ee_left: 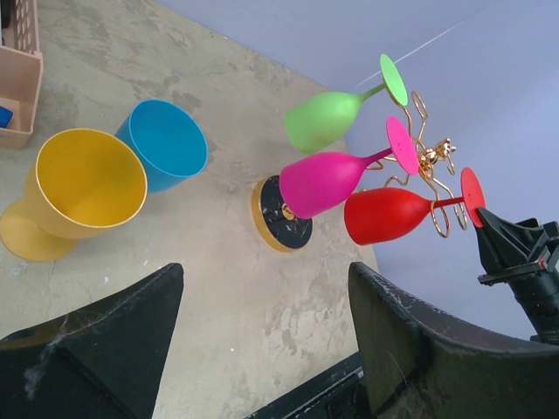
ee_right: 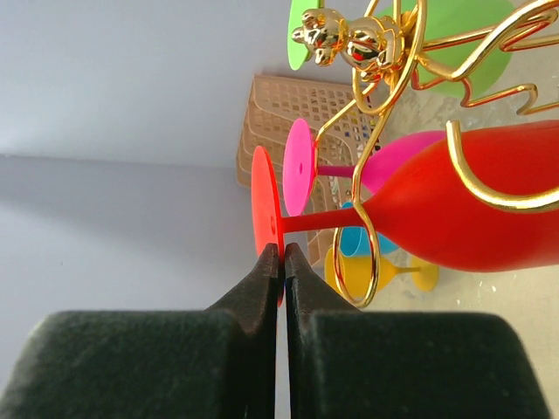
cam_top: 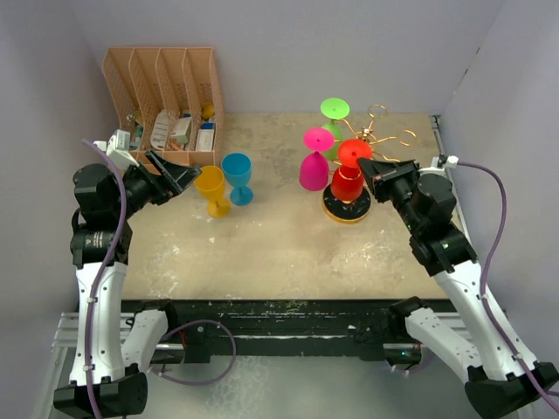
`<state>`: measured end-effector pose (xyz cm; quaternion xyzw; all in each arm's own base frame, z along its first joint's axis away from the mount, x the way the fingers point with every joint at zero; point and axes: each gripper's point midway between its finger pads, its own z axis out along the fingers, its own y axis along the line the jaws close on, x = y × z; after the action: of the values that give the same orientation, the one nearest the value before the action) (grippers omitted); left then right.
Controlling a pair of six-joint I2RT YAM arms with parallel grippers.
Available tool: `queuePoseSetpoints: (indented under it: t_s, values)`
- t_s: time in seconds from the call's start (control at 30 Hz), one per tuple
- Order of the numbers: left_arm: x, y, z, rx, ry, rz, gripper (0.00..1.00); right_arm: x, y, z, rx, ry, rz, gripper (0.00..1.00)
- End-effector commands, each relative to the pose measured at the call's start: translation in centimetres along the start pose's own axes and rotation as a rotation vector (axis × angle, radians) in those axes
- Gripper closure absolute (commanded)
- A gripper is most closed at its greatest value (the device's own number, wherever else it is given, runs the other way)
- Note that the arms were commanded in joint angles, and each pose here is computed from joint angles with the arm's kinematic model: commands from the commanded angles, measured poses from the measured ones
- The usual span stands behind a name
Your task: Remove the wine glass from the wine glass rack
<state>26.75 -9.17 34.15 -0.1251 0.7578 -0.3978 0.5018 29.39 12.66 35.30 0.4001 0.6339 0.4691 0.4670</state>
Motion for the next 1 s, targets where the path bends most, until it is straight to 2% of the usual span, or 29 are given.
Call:
queuePoseSetpoints:
  t_s: [0.0,0.33,0.6,0.8,0.97]
  values:
    - [-0.5,-1.2,-0.3,0.047,-0.021,0.032,0.21,-0.5,1.5,1.1,-0.071,-0.032,0.050,1.00]
    - [-0.3,-1.2,-0.4,0.042,-0.021,0.034,0.21,0.4,1.8,2.5,-0.086,0.010,0.057,1.00]
    - [-0.3,-1.1,-0.4,0.042,-0.022,0.035,0.20,3.6,2.6,3.0,-0.123,0.188,-0.042,1.00]
    - [-0.2,-1.2,-0.5,0.045,-0.014,0.034,0.20,4.1,3.1,2.1,-0.147,0.229,-0.084,1.00]
    - [-0.2,-1.4,-0.6,0.053,-0.012,0.032,0.20,5.4,3.8,0.7,-0.177,0.318,-0.138,1.00]
